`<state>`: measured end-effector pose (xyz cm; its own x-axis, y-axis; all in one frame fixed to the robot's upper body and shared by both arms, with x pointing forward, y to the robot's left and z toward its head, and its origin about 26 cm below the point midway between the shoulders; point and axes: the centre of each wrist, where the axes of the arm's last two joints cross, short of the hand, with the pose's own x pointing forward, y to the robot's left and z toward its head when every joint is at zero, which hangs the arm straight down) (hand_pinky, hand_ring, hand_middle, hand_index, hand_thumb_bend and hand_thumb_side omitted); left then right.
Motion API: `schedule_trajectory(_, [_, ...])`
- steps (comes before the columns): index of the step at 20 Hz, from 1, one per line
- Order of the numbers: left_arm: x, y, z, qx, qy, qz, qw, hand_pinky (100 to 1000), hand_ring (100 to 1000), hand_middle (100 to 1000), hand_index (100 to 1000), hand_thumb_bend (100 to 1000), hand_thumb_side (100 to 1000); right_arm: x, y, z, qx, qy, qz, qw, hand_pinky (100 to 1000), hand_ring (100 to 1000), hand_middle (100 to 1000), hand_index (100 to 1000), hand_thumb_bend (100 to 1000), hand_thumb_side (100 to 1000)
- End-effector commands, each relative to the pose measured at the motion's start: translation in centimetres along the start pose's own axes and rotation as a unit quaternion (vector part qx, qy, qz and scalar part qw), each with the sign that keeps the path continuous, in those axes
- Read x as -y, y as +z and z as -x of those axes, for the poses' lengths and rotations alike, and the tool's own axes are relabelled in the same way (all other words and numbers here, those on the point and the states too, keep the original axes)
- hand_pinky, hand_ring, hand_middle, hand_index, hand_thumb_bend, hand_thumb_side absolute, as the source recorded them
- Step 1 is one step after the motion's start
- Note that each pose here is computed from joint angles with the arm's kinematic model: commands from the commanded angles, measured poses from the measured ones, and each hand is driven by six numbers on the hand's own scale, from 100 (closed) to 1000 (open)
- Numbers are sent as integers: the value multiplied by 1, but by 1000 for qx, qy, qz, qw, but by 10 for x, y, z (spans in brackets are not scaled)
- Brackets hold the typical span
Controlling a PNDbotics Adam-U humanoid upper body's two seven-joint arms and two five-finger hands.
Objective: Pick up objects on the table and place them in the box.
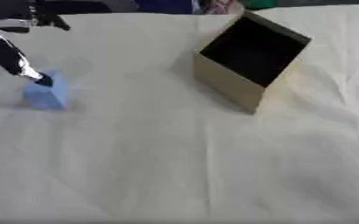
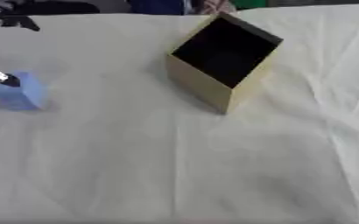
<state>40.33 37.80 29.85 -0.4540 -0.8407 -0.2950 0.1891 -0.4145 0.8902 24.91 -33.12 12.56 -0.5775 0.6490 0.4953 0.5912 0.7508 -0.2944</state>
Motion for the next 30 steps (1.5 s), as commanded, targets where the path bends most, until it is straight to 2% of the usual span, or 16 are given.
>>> schedule_trajectory(1, [-5, 14, 14, 28, -85, 109, 990, 998, 991, 925, 1000, 700, 522, 4, -6, -3, 18, 7, -6, 1000, 662, 769, 584, 727, 100, 804])
schedule_trajectory(4, [0, 13, 19, 10, -86, 127, 988, 994, 987, 922, 1000, 762, 540, 3, -6, -3, 18, 7, -6, 1000, 662, 769, 584, 727, 100, 804])
schedule_trajectory(9, [10, 9, 25, -13, -80, 151, 985, 989, 981, 919, 1000, 787, 558, 3, -6, -4, 17, 6, -5, 1000, 661, 769, 584, 727, 100, 805])
schedule_trajectory(19, [27, -1, 26, -17, -66, 178, 982, 984, 959, 852, 1000, 837, 650, 2, -6, -4, 16, 6, -4, 1000, 660, 769, 584, 727, 100, 808])
schedule_trajectory(21, [30, -2, 27, -27, -57, 181, 981, 977, 944, 813, 1000, 825, 639, 1, -6, -4, 15, 5, -3, 1000, 660, 769, 584, 727, 100, 808])
schedule_trajectory(30, [44, -11, 29, -59, -18, 197, 979, 969, 930, 800, 1000, 776, 583, 0, -5, -4, 13, 5, 1, 1000, 660, 769, 584, 727, 100, 810])
